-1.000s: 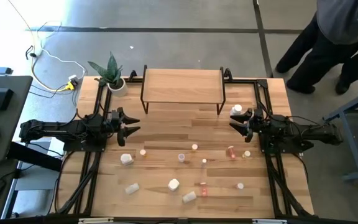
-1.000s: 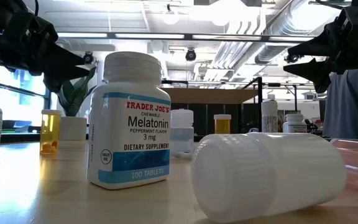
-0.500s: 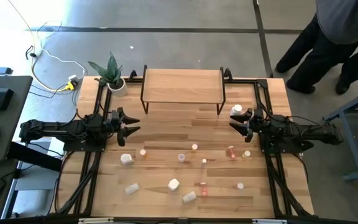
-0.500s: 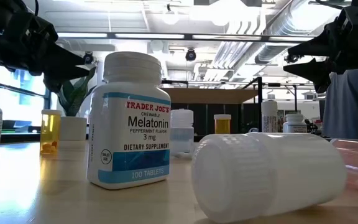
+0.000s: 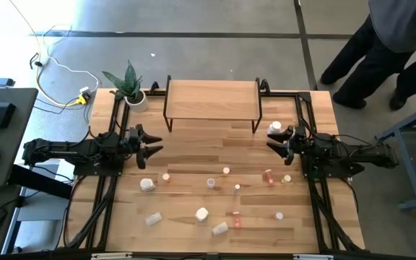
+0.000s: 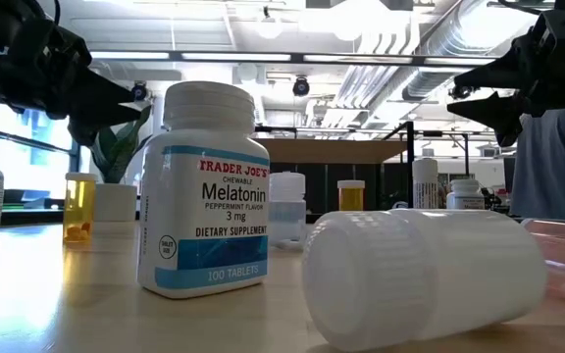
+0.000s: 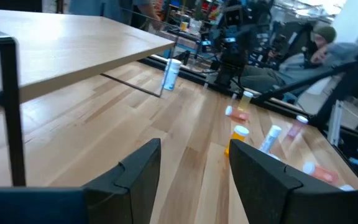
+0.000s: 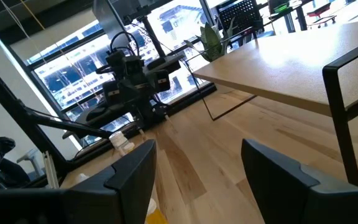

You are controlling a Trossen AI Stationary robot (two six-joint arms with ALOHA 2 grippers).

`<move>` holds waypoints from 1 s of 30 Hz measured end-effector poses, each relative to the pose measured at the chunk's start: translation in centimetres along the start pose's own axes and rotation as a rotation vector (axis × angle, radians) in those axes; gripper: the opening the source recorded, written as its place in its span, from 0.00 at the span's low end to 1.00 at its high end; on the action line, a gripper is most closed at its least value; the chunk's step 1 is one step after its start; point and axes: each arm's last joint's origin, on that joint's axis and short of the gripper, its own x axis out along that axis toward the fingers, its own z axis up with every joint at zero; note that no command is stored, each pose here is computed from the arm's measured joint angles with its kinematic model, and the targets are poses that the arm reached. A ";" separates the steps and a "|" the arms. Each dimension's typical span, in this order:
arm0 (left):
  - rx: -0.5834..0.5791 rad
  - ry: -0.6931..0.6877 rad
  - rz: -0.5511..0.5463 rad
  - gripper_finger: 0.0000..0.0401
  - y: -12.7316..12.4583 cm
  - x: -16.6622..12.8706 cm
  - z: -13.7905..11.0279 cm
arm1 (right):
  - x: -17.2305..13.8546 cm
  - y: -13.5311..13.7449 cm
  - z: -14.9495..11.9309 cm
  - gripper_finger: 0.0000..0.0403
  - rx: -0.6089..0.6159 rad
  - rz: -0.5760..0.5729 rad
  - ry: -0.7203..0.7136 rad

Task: Pick and place medicine bottles onto shelf by color
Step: Put the left orange pill bottle on the shelf

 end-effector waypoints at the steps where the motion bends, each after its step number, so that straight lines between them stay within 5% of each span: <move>1: -0.001 -0.002 0.005 0.45 0.0 0.0 0.0 | 0.0 0.0 0.0 0.56 0.000 0.000 0.000; 16: -0.013 0.019 -0.061 0.45 -0.5 -0.2 1.2 | 0.0 0.0 0.0 0.56 0.000 0.000 -0.001; 30: 0.080 0.341 -0.030 0.45 -2.5 -1.3 7.3 | 0.0 0.0 0.0 0.56 0.000 0.000 0.000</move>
